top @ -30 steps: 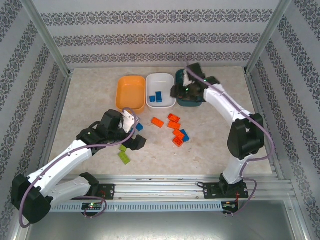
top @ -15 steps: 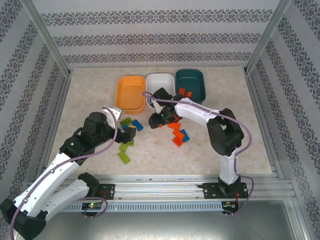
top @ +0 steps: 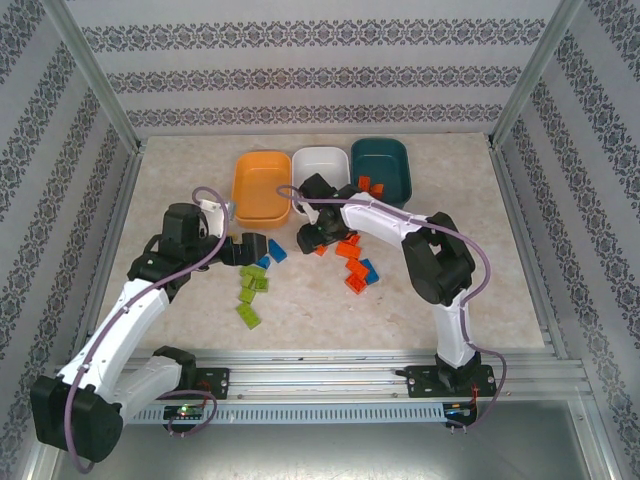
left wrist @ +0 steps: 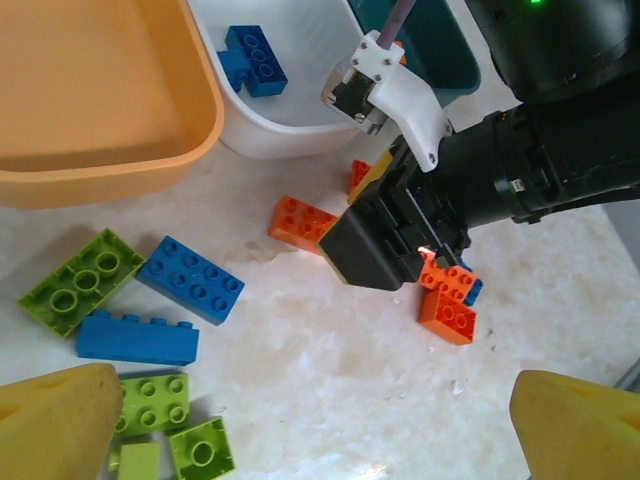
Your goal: Sort the legos into containers by color
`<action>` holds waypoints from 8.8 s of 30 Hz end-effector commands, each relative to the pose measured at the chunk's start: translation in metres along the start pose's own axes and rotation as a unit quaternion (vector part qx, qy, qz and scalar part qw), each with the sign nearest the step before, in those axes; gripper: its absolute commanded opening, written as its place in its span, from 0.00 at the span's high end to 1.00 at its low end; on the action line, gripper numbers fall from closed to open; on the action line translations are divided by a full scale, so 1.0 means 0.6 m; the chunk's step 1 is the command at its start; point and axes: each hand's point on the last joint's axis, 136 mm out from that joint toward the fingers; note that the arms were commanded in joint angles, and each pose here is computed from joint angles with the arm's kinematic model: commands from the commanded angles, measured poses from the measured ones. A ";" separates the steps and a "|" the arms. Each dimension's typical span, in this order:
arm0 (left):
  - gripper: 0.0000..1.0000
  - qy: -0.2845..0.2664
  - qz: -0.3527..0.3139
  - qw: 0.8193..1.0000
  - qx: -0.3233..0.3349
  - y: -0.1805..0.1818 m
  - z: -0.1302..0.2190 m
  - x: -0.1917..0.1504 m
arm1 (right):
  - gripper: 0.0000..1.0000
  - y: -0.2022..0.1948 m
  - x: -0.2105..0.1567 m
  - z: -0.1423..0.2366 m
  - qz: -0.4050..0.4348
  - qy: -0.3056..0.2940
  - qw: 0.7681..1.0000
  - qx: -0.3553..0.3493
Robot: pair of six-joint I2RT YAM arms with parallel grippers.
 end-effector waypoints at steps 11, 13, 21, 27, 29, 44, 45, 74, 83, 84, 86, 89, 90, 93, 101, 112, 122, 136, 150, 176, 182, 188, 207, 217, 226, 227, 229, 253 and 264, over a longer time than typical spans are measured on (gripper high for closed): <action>0.00 -0.002 0.009 0.999 -0.034 -0.014 0.000 0.005 | 0.37 -0.012 -0.005 -0.055 -0.003 0.031 0.999 0.008; 0.00 -0.001 0.008 0.999 -0.035 -0.014 0.001 0.005 | 0.39 -0.010 -0.010 -0.059 -0.001 0.035 0.999 0.006; 0.00 -0.006 0.003 0.999 -0.036 -0.016 0.005 0.005 | 0.66 -0.011 -0.021 -0.062 -0.010 0.036 0.999 -0.017; 0.00 -0.009 -0.001 0.999 -0.034 -0.015 0.007 0.006 | 0.74 0.009 -0.027 -0.032 -0.001 0.025 1.000 -0.012; 0.00 -0.010 -0.002 0.999 -0.034 -0.016 0.008 0.006 | 0.76 0.026 -0.041 -0.018 0.006 0.024 1.000 -0.002; 0.00 -0.011 -0.007 0.999 -0.033 -0.015 0.008 0.006 | 0.75 -0.006 0.000 0.154 -0.059 -0.086 0.995 0.010; 0.00 -0.010 -0.008 0.999 -0.032 -0.014 0.008 0.005 | 0.75 -0.024 0.011 0.161 -0.068 -0.088 0.994 -0.004; 0.00 0.026 -0.018 0.999 -0.023 -0.008 -0.015 -0.015 | 0.53 -0.477 0.078 0.110 -0.297 -0.071 0.941 -0.146; 0.00 0.025 -0.021 0.999 -0.028 -0.013 -0.012 -0.015 | 0.42 -0.414 0.079 0.235 -0.285 -0.114 0.940 -0.151; 0.00 0.023 -0.022 0.999 -0.028 -0.014 -0.010 -0.015 | 0.42 -0.389 0.076 0.246 -0.275 -0.121 0.943 -0.145; 0.00 0.024 -0.030 0.999 -0.026 -0.016 -0.008 -0.018 | 0.41 -0.327 0.067 0.257 -0.245 -0.128 0.953 -0.124; 0.00 0.037 -0.048 0.998 -0.025 -0.023 -0.013 -0.032 | 0.40 -0.238 0.019 0.248 -0.208 -0.107 0.966 -0.107; 0.00 0.047 -0.054 0.997 -0.029 -0.028 -0.018 -0.041 | 0.40 -0.209 -0.004 0.238 -0.200 -0.094 0.971 -0.096; 0.00 0.087 -0.078 0.993 -0.033 -0.044 -0.031 -0.072 | 0.41 -0.149 -0.085 0.202 -0.192 -0.044 0.977 -0.084; 0.00 0.121 -0.118 0.985 -0.020 -0.056 -0.041 -0.108 | 0.46 -0.078 -0.236 0.134 -0.213 0.020 0.975 -0.058; 0.00 0.120 -0.121 0.985 -0.009 -0.051 -0.040 -0.108 | 0.47 0.003 -0.227 0.083 -0.193 0.027 0.981 0.022; 0.00 0.121 -0.121 0.985 -0.007 -0.050 -0.041 -0.108 | 0.47 0.016 -0.225 0.060 -0.185 0.032 0.982 0.024; 0.00 0.121 -0.122 0.985 -0.004 -0.048 -0.042 -0.108 | 0.47 0.010 -0.244 0.035 -0.151 0.069 0.986 -0.023; 0.00 0.121 -0.121 0.985 -0.002 -0.046 -0.042 -0.108 | 0.60 0.009 -0.249 0.019 -0.128 0.086 0.986 -0.060; 0.00 0.122 -0.122 0.985 0.000 -0.045 -0.043 -0.109 | 0.78 -0.157 -0.038 0.237 -0.209 -0.117 0.968 -0.074; 0.00 0.126 -0.120 0.985 0.002 -0.043 -0.045 -0.111 | 0.79 -0.308 0.022 0.208 -0.261 -0.125 0.948 -0.135; 0.00 0.132 -0.119 0.984 0.006 -0.040 -0.050 -0.115 | 0.79 -0.402 0.068 0.151 -0.280 -0.102 0.942 -0.152; 0.00 0.150 -0.119 0.982 0.012 -0.034 -0.062 -0.122 | 0.46 -0.438 0.087 0.133 -0.290 -0.105 0.940 -0.147; 0.00 0.137 -0.127 0.982 0.003 -0.043 -0.052 -0.116 | 0.43 -0.305 0.080 0.304 -0.230 -0.170 0.951 -0.121; 0.00 0.131 -0.133 0.982 -0.008 -0.051 -0.046 -0.115 | 0.40 -0.109 -0.058 0.231 -0.189 -0.087 0.977 -0.042; 0.00 0.131 -0.133 0.982 -0.008 -0.051 -0.046 -0.115 | 0.40 -0.092 -0.076 0.213 -0.186 -0.074 0.979 -0.036; 0.00 0.133 -0.133 0.982 -0.008 -0.051 -0.046 -0.117 | 0.40 -0.069 -0.110 0.176 -0.182 -0.045 0.982 -0.031; 0.00 0.131 -0.134 0.982 -0.003 -0.048 -0.045 -0.116 | 0.41 -0.025 -0.182 0.044 -0.178 0.043 0.983 -0.025; 0.00 0.130 -0.135 0.982 -0.003 -0.048 -0.044 -0.115 | 0.41 -0.019 -0.194 0.022 -0.185 0.055 0.981 -0.021</action>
Point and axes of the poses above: each hand's point on the last joint's axis, 136 mm out from that joint toward the fingers, its own z axis back along the fingers, its own y axis along the line the jaws close on, x = y × z, and after that the axes turned 12 degrees about z, right-handed
